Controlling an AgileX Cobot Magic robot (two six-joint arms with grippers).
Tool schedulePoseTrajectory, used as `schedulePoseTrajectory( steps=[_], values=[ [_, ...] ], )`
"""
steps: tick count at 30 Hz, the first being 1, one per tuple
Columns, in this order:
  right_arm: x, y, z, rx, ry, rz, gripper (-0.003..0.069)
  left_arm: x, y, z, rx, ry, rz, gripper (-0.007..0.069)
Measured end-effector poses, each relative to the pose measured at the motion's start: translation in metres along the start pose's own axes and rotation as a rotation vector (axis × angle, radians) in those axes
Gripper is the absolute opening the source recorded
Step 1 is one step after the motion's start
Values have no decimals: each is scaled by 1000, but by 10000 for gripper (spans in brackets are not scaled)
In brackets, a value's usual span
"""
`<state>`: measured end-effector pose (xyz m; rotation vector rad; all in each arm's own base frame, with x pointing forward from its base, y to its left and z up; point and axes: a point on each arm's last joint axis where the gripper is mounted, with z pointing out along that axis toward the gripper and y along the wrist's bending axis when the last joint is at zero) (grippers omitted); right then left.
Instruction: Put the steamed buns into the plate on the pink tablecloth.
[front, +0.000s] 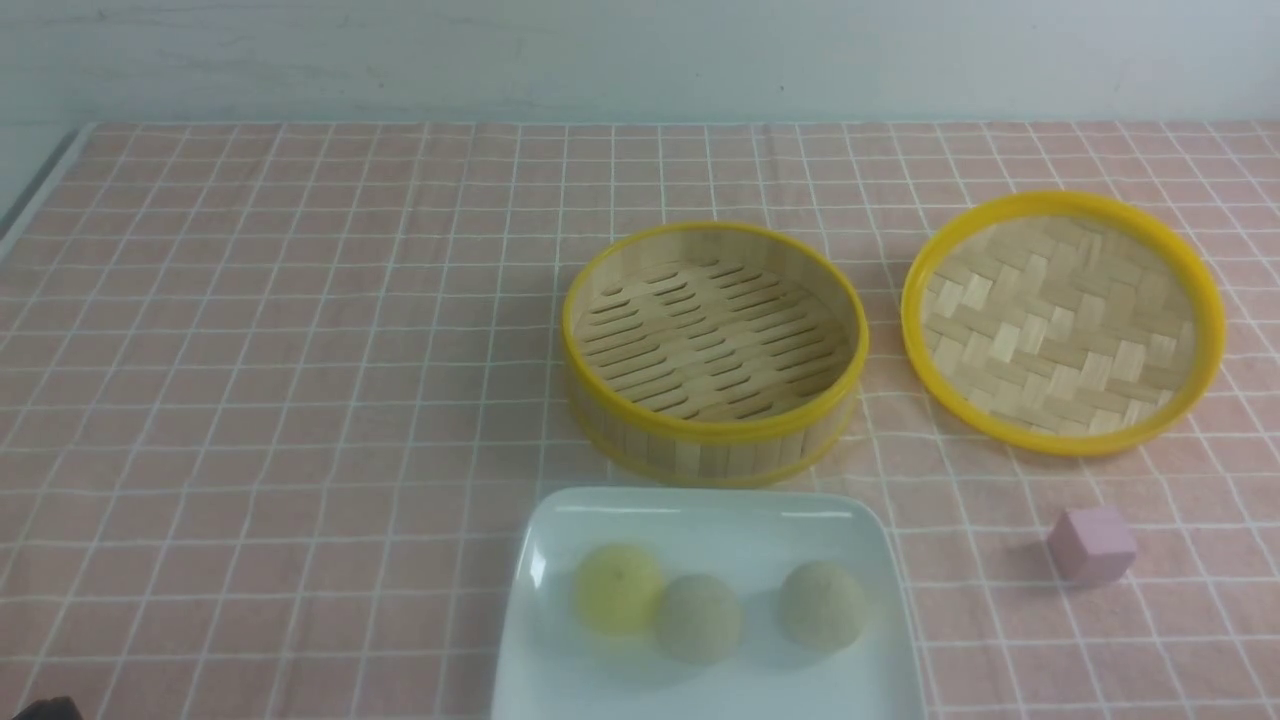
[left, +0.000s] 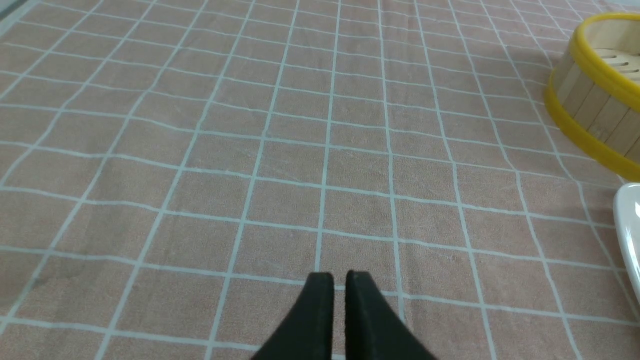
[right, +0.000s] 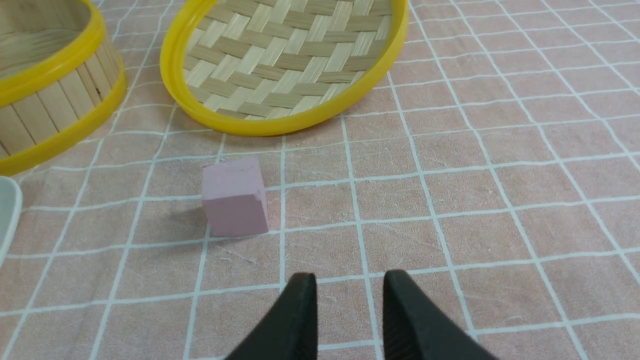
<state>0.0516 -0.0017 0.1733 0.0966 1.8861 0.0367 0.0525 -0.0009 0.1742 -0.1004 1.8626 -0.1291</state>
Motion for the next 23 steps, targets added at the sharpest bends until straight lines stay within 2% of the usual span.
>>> schedulePoseTrajectory(
  steps=[23],
  values=[
    [0, 0, 0, 4, 0, 1, 188, 0, 0, 0, 0, 0, 1, 83]
  ],
)
